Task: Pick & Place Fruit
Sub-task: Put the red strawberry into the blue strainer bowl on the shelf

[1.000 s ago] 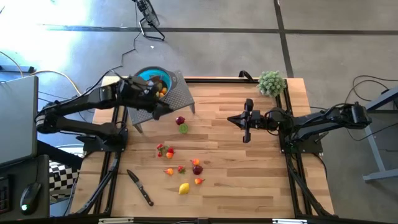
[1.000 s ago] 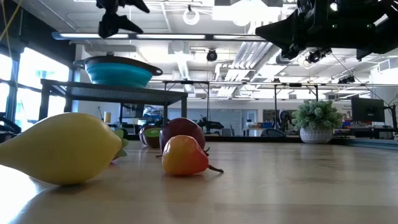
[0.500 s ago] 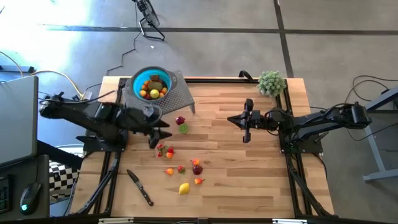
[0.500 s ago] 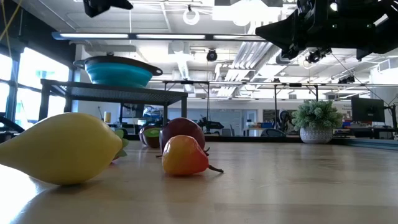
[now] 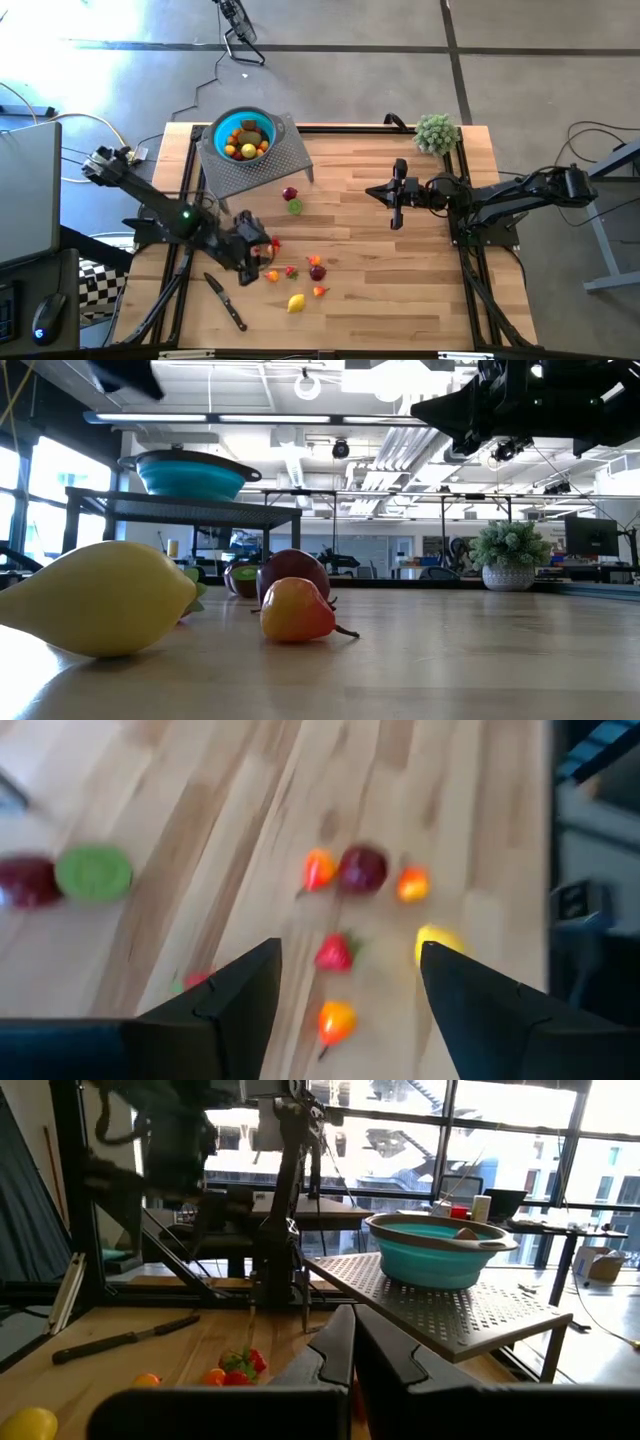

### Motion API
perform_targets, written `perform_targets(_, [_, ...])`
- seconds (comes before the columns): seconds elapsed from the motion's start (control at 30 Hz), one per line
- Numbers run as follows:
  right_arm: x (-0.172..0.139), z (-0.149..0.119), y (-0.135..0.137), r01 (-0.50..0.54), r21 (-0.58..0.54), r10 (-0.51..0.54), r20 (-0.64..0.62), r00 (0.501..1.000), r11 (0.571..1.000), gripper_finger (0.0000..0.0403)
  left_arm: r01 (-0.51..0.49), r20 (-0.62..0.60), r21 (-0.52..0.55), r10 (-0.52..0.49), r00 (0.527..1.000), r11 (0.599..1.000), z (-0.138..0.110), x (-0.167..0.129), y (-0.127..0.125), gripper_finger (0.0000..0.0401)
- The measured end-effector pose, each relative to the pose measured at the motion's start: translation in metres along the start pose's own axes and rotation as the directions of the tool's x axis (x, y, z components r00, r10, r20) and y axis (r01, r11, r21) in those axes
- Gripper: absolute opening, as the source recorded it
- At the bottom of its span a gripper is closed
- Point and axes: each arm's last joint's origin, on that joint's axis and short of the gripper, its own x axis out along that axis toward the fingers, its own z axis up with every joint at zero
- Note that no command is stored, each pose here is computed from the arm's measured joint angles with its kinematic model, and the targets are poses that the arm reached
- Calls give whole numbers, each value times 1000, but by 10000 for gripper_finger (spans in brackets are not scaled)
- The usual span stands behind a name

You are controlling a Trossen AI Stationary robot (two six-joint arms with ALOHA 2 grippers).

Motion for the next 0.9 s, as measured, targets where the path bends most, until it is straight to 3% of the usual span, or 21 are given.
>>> perform_targets(0.37, [0,0,0,-1,4,1,0,1000,1000,2,-202,-225,-59,184,957,978,-36,46,-14,235])
perform_targets(0.67, [0,0,0,-1,6,1,0,1000,1000,3,-336,-328,67,339,882,939,-53,66,-10,235])
perform_targets(0.9, [0,0,0,-1,7,1,0,1000,1000,3,-364,-363,190,410,837,912,-61,78,-8,235])
